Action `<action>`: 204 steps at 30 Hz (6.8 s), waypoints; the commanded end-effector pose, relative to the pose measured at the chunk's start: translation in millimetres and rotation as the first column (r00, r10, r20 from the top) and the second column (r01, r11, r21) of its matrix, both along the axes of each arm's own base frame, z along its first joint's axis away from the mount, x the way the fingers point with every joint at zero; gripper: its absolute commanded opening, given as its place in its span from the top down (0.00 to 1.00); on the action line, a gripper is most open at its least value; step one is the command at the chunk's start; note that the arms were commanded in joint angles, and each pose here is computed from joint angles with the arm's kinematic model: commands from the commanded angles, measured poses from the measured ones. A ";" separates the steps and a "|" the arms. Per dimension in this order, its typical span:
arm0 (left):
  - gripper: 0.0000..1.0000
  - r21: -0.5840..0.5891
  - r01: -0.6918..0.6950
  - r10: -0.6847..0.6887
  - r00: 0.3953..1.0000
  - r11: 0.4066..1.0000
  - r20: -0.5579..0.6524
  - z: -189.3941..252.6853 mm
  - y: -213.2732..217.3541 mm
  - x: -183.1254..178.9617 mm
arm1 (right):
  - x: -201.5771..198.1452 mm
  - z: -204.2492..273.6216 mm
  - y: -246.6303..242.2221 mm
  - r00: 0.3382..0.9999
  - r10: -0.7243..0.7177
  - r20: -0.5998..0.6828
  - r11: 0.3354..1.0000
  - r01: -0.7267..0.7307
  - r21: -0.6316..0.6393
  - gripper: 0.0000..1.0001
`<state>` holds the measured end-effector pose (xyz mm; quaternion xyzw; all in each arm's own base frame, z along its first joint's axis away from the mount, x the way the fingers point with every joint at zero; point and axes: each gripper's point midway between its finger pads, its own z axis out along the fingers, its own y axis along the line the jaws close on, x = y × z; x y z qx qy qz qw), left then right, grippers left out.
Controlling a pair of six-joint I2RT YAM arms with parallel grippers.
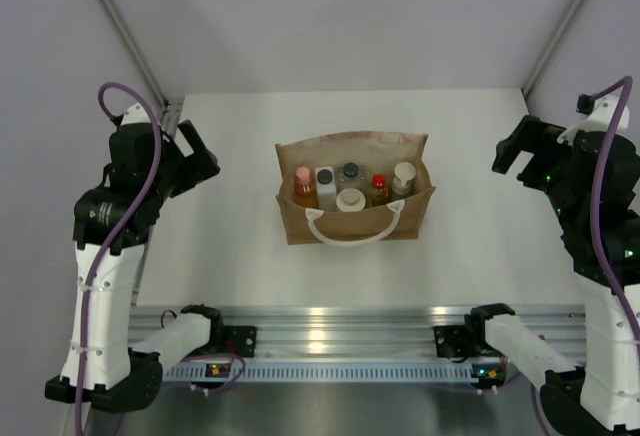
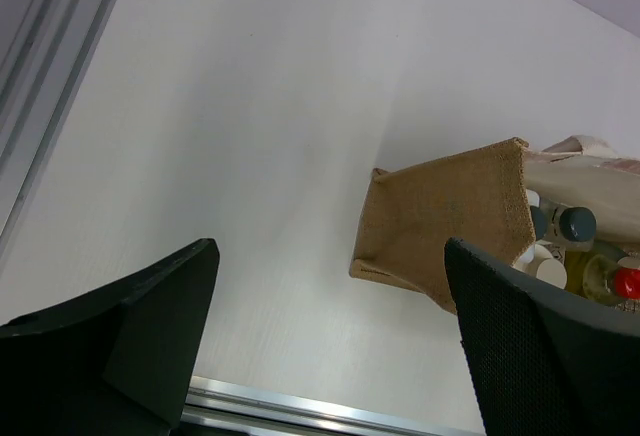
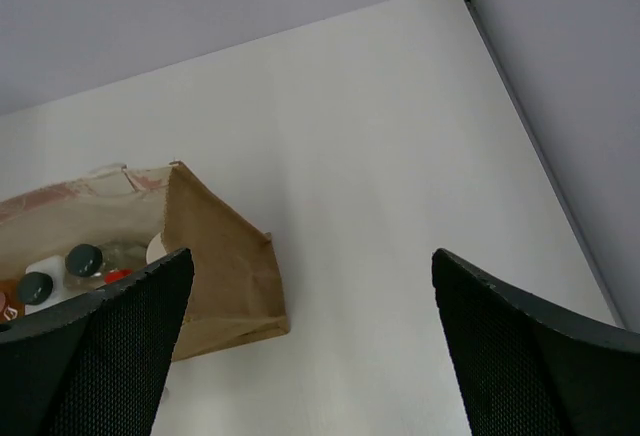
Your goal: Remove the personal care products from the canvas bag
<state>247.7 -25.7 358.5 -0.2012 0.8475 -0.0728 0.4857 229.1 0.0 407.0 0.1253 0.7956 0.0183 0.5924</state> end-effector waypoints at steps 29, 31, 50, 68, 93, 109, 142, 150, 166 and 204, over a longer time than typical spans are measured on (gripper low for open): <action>0.35 -0.117 0.167 -0.193 0.946 0.979 -0.260 -76.4 -153.9 15.6 | 9.8 -32.1 68.1 0.940 0.320 -0.118 0.940 -0.299 0.164 0.01; 0.37 -0.088 0.174 -0.193 0.938 0.981 -0.289 -87.4 -156.0 18.8 | 9.4 -31.1 76.6 0.924 0.363 -0.116 0.923 -0.340 0.179 0.00; 1.00 -0.031 0.117 -0.119 0.907 0.993 -0.404 -147.2 -136.9 -19.2 | 33.8 -25.1 273.5 0.735 0.658 -0.162 0.753 -0.639 0.158 0.04; 1.00 -0.043 0.047 -0.060 0.932 0.998 -0.357 -142.4 -124.8 -21.0 | 79.4 -123.7 402.6 0.649 0.678 -0.345 0.697 -0.717 0.022 0.37; 1.00 -0.029 0.107 -0.111 0.937 0.994 -0.330 -122.8 -135.9 -7.3 | 104.3 -181.4 423.4 0.680 0.623 -0.387 0.733 -0.680 -0.016 0.62; 1.00 -0.025 0.118 -0.119 0.937 0.993 -0.328 -121.8 -135.9 -7.4 | 93.4 -199.2 414.8 0.680 0.602 -0.419 0.746 -0.666 -0.009 0.79; 1.00 -0.022 0.097 -0.099 0.948 0.995 -0.302 -114.0 -135.5 -1.0 | 90.9 -22.3 388.0 0.771 0.636 0.027 0.771 -0.636 0.027 1.00; 1.00 -0.020 0.094 -0.096 0.948 0.995 -0.303 -114.9 -135.4 -0.8 | 77.8 31.9 364.1 0.765 0.633 0.123 0.770 -0.638 0.004 1.00; 1.00 -0.013 0.098 -0.097 0.946 0.995 -0.308 -116.3 -136.5 0.6 | 60.0 115.3 309.9 0.774 0.588 0.234 0.804 -0.590 -0.072 1.00; 1.00 -0.013 0.114 -0.112 0.937 0.993 -0.330 -121.4 -142.1 2.0 | 91.4 110.5 46.5 0.974 0.041 0.224 0.987 -0.004 -0.163 1.00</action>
